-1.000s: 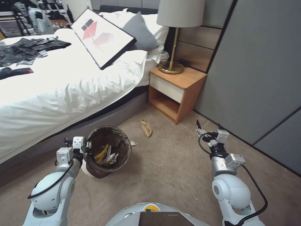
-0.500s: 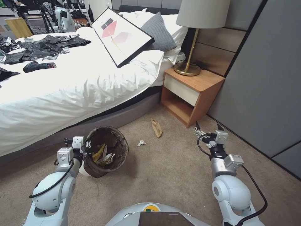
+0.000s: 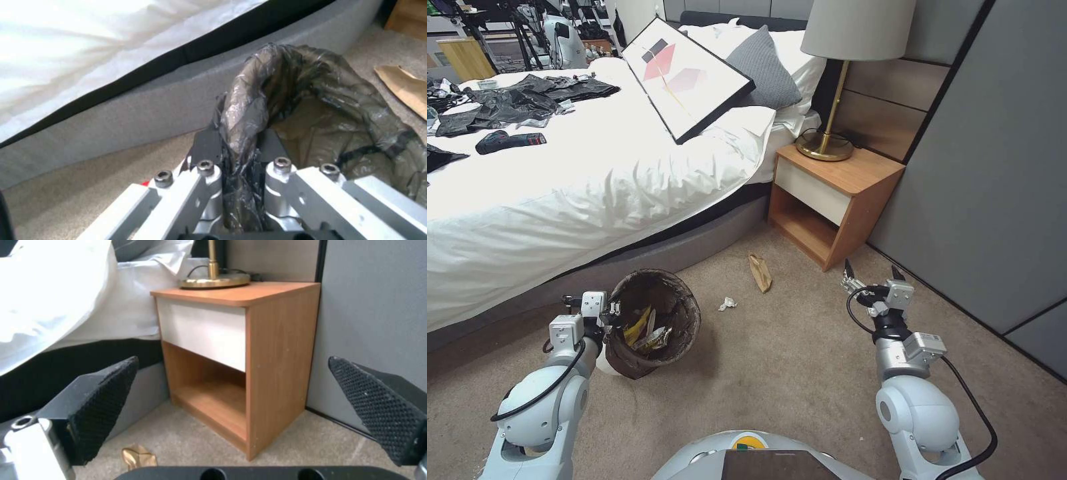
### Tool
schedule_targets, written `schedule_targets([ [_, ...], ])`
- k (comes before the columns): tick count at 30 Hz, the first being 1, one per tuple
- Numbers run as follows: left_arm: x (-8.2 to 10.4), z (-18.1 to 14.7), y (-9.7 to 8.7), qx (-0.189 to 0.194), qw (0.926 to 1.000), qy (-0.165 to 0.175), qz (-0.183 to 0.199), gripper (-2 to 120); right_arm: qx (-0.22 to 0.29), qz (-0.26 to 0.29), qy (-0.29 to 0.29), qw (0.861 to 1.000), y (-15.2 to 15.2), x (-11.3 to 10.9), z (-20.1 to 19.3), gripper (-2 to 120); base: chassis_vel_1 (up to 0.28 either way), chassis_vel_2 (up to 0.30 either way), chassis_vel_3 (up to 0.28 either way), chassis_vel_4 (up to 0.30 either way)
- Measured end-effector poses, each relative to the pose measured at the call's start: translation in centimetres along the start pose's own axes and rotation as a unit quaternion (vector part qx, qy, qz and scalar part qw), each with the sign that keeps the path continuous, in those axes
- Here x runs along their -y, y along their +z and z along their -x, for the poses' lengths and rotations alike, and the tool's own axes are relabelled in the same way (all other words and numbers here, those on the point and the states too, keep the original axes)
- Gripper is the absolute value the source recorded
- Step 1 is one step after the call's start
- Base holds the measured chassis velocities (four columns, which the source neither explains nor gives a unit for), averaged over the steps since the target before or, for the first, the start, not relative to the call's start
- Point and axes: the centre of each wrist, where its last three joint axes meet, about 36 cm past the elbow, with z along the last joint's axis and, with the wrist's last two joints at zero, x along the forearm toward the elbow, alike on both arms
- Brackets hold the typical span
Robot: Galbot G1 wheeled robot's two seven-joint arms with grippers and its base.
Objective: Pick up the trash bin, then pick up the garbage from the floor and place it into the trash bin.
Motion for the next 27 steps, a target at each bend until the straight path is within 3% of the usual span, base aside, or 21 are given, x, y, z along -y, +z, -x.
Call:
schedule_targets([
  [27, 0.33, -0.39, -0.40, 0.008, 0.9999, 0.006, 0.002, 6, -0.005, -0.006, -0.014, 1.000, 0.64, -0.47, -0.28, 100, -0.014, 0.011, 0.014, -0.009],
])
